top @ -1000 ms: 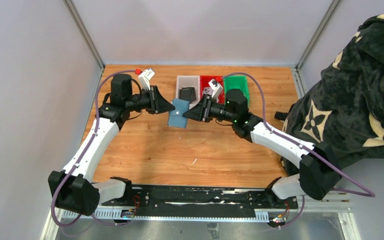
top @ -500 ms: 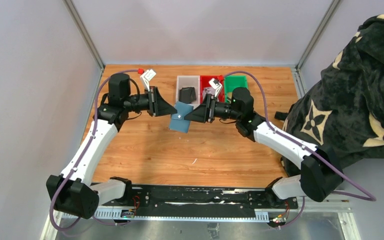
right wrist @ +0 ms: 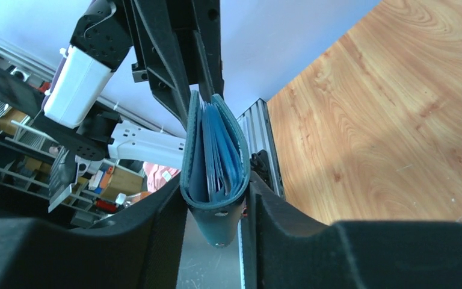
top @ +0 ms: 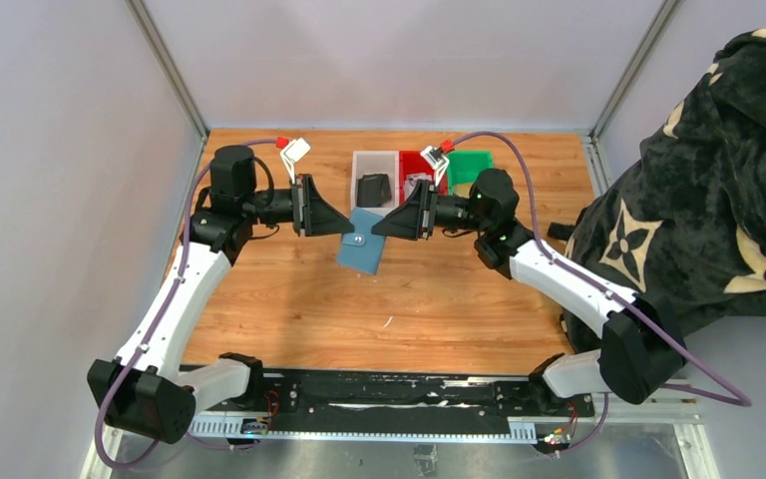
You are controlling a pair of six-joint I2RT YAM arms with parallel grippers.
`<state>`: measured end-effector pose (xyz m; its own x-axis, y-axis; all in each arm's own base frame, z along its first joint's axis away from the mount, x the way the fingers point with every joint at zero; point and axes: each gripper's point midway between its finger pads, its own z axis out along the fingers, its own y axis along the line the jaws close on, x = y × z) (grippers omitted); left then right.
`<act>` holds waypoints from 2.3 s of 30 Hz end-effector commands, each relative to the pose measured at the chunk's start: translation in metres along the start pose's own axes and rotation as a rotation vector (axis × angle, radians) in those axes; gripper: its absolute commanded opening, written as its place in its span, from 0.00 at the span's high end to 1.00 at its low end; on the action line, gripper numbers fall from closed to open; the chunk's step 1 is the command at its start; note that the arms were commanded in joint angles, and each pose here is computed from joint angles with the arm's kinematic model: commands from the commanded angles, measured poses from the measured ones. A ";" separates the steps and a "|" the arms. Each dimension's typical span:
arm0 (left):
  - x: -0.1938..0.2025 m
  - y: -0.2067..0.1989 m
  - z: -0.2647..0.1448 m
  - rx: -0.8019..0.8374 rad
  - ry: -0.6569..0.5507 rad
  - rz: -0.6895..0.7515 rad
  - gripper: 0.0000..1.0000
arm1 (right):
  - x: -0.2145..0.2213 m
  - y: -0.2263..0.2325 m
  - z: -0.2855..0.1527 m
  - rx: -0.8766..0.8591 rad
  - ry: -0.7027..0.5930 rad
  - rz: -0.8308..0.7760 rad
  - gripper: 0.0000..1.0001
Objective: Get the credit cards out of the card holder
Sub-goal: Open the card holder.
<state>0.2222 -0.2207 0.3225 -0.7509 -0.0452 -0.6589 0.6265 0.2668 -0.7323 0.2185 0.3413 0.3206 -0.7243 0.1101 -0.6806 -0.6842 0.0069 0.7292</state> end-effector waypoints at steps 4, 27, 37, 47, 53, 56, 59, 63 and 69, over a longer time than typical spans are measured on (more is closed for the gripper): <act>0.001 -0.019 -0.005 0.039 0.016 0.039 1.00 | 0.002 0.040 0.006 -0.149 0.067 -0.071 0.74; 0.032 -0.019 -0.013 0.026 0.054 -0.001 0.30 | -0.038 0.023 0.010 0.045 -0.168 -0.062 1.00; 0.024 -0.003 -0.010 -0.044 0.016 0.012 0.92 | -0.024 0.018 0.010 0.092 -0.172 -0.086 0.93; 0.050 -0.007 -0.023 -0.032 0.132 0.182 1.00 | 0.005 0.039 0.022 -0.098 0.246 -0.191 0.72; 0.051 -0.010 -0.025 -0.027 0.147 0.212 1.00 | 0.009 0.050 0.018 -0.142 0.296 -0.231 0.56; 0.052 -0.012 -0.026 -0.017 0.153 0.213 1.00 | 0.010 0.050 0.018 -0.135 0.306 -0.236 0.58; 0.051 -0.011 -0.026 -0.015 0.156 0.234 1.00 | 0.008 0.051 0.019 -0.131 0.305 -0.234 0.71; 0.049 -0.001 -0.027 -0.077 0.151 0.254 1.00 | 0.009 0.049 0.024 -0.095 0.309 -0.211 0.88; 0.003 0.058 -0.067 -0.573 0.087 0.585 0.24 | -0.001 0.019 0.031 0.176 0.275 -0.124 1.00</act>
<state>0.1990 -0.1873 0.2875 -0.5658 0.1852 -0.8035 0.7780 0.4429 -0.4457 0.2004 0.3697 0.3397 -0.5906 -0.1768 -0.7874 -0.8029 0.0309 0.5953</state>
